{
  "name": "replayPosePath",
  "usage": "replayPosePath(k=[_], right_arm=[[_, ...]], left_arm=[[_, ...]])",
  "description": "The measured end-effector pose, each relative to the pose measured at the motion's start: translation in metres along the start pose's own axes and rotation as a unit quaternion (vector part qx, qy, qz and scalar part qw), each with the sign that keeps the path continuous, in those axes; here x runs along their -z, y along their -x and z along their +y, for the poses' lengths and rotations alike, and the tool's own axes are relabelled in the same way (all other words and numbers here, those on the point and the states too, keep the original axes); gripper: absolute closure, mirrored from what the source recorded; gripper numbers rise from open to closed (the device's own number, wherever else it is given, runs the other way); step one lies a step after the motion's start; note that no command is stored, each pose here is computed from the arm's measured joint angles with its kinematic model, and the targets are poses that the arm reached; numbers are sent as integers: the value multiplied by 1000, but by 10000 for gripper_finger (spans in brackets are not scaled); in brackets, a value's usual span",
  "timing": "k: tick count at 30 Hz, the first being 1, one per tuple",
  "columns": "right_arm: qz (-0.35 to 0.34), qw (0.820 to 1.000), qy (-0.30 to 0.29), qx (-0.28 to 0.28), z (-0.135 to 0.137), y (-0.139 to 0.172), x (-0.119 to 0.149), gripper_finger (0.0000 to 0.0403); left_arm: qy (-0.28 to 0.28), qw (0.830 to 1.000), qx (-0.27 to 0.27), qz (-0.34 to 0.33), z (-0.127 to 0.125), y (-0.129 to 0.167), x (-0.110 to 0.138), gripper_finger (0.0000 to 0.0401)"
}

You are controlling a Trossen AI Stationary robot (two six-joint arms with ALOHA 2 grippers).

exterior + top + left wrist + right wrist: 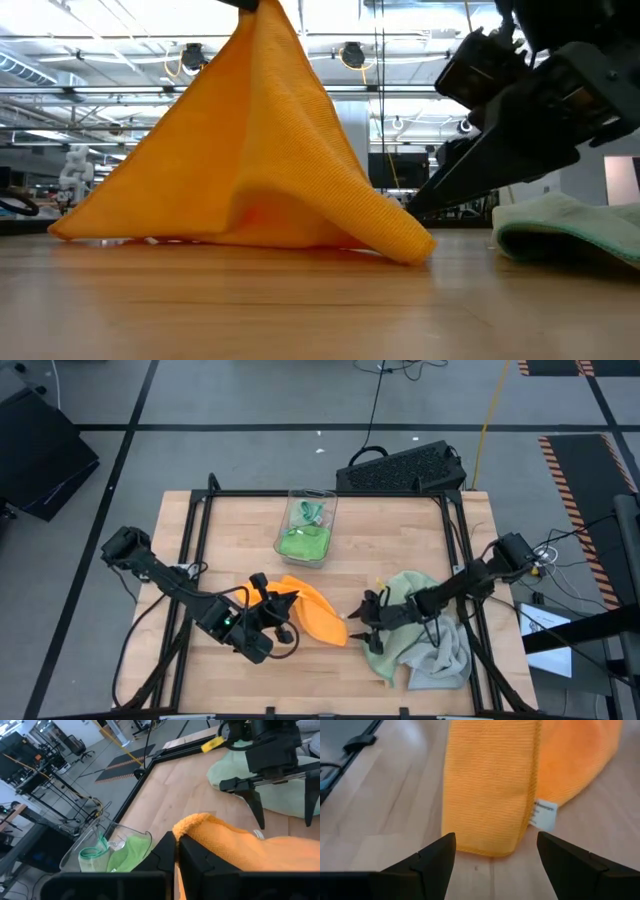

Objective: Fold microfiber towels
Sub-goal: Fold the yellow towel

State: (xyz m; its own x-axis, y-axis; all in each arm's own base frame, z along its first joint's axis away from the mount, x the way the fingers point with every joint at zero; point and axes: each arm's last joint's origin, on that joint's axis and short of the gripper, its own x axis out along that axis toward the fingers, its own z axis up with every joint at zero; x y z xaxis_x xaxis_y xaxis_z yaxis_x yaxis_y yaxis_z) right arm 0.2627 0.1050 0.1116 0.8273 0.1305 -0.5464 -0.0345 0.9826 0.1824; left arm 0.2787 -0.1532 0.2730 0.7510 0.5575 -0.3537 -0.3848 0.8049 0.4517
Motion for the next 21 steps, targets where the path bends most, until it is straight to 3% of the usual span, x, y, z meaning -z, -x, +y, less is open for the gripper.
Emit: replayPosePath(k=[7,13,17,21], right_arm=[[9,999,-14,-46,-14,-19,9,138],[-5,999,-29,-42,-25,-29,12,146],[-8,996,-21,-83,-28,-29,8,151],[-4,993,-18,-119,-28,-29,7,194]], left_arm=[[-4,1000,0,-1,0,0,0,388],[-3,1000,17,3,-1,0,0,395],[-3,1000,18,3,-1,0,0,389],[-5,1000,18,1,-1,0,-1,387]])
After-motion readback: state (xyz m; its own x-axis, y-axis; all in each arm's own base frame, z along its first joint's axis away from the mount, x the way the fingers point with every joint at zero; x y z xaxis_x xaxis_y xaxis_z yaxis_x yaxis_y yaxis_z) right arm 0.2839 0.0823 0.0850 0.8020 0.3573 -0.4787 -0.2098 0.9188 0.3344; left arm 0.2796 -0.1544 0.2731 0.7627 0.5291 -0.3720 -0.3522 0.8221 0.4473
